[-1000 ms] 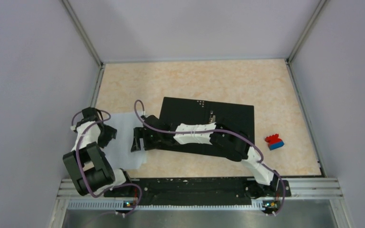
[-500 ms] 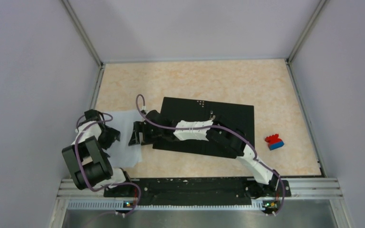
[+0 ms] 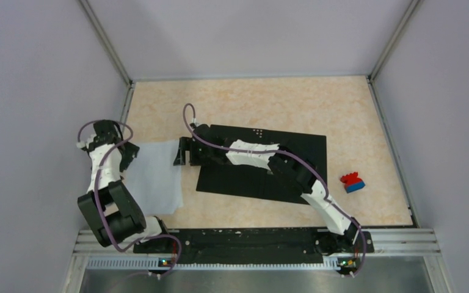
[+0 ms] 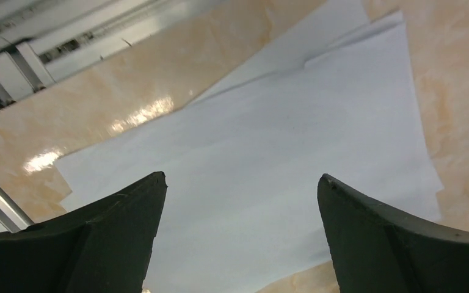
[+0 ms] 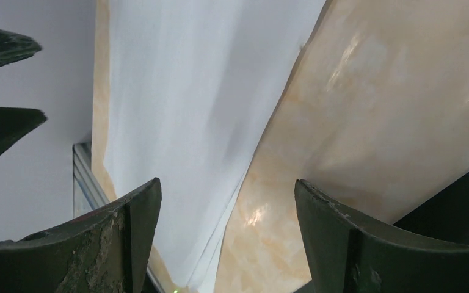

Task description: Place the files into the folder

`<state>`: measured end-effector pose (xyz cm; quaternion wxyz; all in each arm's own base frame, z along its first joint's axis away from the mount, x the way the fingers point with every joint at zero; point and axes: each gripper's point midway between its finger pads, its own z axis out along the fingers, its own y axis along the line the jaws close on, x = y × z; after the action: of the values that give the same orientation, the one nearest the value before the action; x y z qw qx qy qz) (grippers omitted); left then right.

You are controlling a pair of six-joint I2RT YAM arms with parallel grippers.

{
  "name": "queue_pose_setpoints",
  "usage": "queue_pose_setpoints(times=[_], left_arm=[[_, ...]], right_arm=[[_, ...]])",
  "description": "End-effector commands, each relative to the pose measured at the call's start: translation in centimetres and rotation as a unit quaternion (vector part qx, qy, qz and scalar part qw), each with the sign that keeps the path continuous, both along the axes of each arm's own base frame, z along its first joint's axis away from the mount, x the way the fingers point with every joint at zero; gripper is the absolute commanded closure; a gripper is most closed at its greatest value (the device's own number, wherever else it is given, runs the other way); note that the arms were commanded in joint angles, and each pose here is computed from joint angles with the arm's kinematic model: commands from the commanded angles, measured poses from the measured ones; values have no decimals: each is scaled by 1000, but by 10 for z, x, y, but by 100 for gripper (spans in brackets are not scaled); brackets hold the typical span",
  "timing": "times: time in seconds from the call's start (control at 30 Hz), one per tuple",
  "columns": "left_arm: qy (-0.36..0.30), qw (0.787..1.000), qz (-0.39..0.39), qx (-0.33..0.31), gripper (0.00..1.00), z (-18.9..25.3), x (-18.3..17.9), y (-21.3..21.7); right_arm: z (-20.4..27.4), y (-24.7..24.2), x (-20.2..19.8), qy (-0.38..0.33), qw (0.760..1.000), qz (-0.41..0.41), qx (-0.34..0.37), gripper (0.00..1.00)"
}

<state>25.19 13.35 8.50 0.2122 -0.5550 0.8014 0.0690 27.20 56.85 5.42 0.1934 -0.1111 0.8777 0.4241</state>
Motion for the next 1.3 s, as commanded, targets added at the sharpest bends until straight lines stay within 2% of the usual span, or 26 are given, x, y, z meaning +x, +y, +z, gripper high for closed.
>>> queue_pose_setpoints(times=[0.0, 0.23, 0.4, 0.87, 1.27], left_arm=[[-2, 994, 46, 101, 1, 25, 4, 48], [-50, 996, 11, 67, 1, 3, 45, 55], [-69, 997, -11, 43, 1, -26, 56, 53], [-48, 999, 15, -13, 1, -65, 39, 48], [-72, 989, 29, -124, 1, -82, 41, 3]], right_arm=[[-7, 4, 15, -21, 1000, 11, -15, 20], [-9, 14, 13, -20, 999, 39, 0, 20], [-10, 13, 11, -27, 998, 49, 4, 20], [-8, 12, 13, -42, 998, 48, 12, 20], [-19, 12, 18, -45, 998, 44, 2, 18]])
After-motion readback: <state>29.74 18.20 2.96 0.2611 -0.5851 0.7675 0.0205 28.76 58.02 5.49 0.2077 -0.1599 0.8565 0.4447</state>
